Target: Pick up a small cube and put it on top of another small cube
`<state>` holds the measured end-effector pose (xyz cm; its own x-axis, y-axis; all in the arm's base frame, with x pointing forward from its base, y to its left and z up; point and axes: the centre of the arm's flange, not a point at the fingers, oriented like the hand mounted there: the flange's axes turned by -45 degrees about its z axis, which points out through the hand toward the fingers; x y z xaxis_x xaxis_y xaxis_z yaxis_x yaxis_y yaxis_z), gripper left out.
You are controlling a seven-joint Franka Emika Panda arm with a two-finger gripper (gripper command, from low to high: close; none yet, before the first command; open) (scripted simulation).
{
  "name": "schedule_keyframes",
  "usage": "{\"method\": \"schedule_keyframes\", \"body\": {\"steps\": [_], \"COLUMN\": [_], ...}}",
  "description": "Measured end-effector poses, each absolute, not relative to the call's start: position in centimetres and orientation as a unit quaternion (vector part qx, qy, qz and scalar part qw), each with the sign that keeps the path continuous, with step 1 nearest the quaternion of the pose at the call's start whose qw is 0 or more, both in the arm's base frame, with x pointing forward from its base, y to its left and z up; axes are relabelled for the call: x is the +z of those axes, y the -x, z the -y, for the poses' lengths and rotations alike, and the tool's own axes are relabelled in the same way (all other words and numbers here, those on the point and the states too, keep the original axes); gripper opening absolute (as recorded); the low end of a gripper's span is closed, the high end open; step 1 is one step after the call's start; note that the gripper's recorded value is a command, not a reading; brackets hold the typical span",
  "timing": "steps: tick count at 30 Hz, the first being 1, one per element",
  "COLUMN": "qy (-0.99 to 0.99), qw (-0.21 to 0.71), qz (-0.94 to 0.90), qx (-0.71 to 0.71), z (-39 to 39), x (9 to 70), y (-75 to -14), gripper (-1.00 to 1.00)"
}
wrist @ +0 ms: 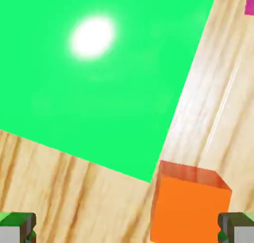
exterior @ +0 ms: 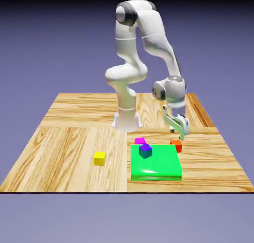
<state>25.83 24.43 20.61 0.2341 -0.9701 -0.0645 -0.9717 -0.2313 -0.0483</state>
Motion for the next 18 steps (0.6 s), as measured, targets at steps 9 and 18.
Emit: {"method": "schedule_keyframes", "body": {"steps": [9, 18], "qy": [0.755, 0.755], "qw": [0.016, 0.017], "qz": [-0.655, -0.655], "qx": [0.019, 0.019], "z": [-25.3, -25.3], "x": [15.2, 14.9], "y": [-24.4, -24.4], "gripper": [0.0, -1.0]}}
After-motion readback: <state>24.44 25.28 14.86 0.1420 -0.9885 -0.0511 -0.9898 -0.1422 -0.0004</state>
